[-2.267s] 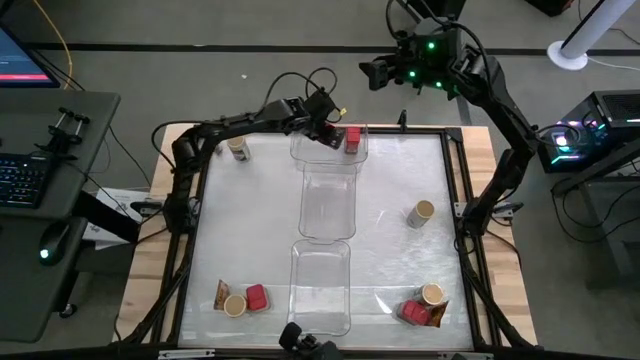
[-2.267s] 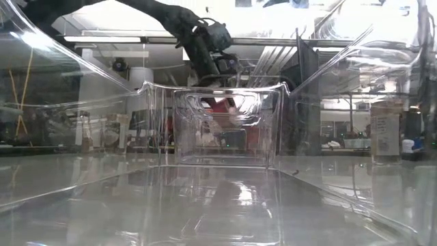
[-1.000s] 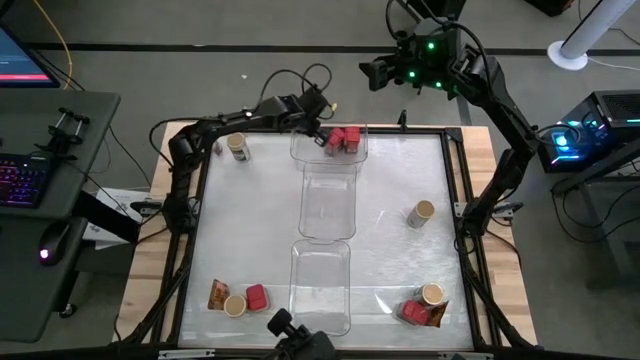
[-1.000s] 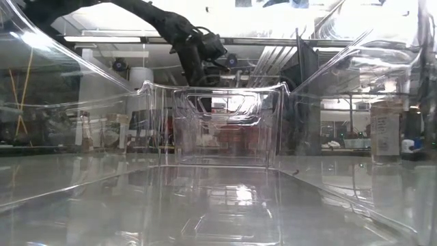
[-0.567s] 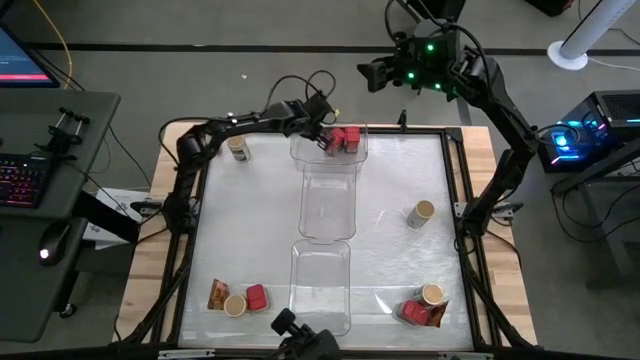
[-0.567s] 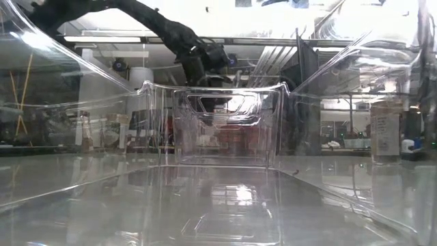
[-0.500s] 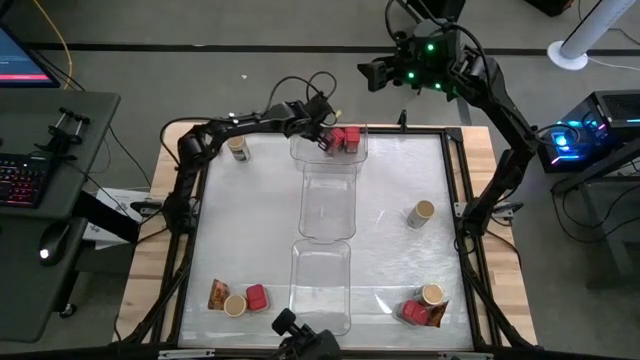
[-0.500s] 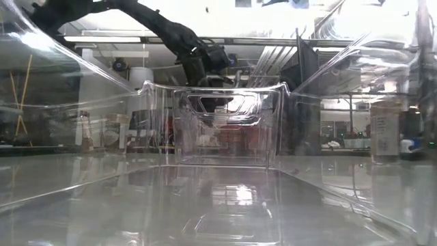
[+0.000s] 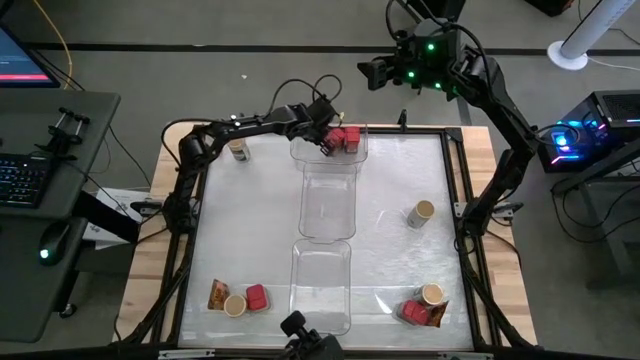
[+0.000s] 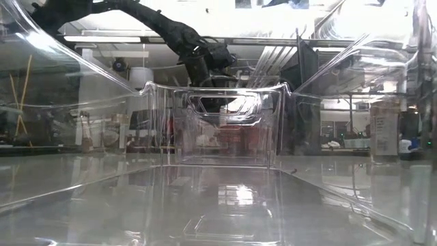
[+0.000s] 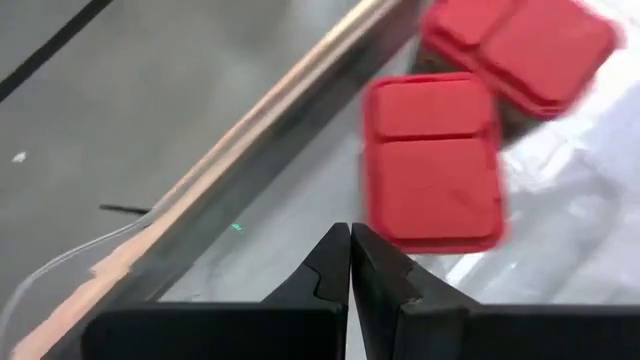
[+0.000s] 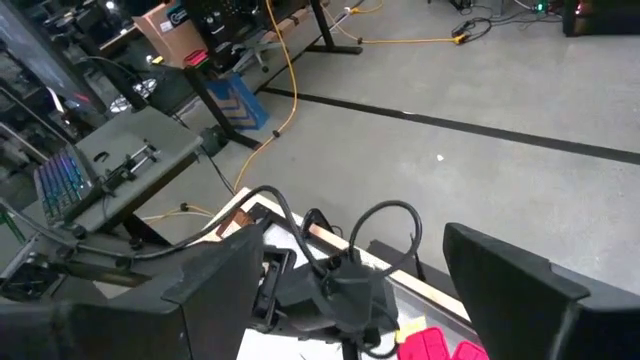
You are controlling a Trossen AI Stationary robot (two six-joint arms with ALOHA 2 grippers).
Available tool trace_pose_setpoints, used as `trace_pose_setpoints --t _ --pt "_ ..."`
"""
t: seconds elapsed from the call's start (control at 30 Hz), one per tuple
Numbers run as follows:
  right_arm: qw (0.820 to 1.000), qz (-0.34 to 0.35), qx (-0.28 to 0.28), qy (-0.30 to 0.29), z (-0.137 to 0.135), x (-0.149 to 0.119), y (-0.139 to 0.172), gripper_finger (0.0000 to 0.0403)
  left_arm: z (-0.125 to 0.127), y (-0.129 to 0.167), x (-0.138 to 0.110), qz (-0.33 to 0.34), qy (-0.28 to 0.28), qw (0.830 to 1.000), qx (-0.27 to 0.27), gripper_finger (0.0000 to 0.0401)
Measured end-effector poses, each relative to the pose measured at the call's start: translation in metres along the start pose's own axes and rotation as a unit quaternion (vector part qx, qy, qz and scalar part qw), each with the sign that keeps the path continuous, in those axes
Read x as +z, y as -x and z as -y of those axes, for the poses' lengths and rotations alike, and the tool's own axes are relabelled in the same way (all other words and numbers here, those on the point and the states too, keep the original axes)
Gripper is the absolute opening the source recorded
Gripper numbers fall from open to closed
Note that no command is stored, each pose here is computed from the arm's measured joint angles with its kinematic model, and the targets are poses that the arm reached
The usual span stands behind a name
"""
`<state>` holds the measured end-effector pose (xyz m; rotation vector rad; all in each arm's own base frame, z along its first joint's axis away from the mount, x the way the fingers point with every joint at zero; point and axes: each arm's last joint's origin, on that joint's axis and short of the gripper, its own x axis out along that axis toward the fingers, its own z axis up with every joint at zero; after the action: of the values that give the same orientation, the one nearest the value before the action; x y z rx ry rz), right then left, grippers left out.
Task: Sort spices by type
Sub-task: Put the top red seasoning can into the top transparent bin
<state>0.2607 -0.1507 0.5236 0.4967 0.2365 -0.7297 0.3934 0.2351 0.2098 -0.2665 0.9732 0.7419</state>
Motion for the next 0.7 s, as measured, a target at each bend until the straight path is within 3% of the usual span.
trace_pose_setpoints --t 0.3,0.7 --pt "1.0 0.0 0.0 0.001 0.0 0.0 0.0 0.0307 0.017 0.004 -0.001 0.007 -0.045 0.999 -0.026 0.0" --pt "1.0 0.0 0.0 0.001 0.0 0.0 0.0 0.0307 0.03 0.007 0.003 0.038 -0.042 0.997 -0.043 0.0"
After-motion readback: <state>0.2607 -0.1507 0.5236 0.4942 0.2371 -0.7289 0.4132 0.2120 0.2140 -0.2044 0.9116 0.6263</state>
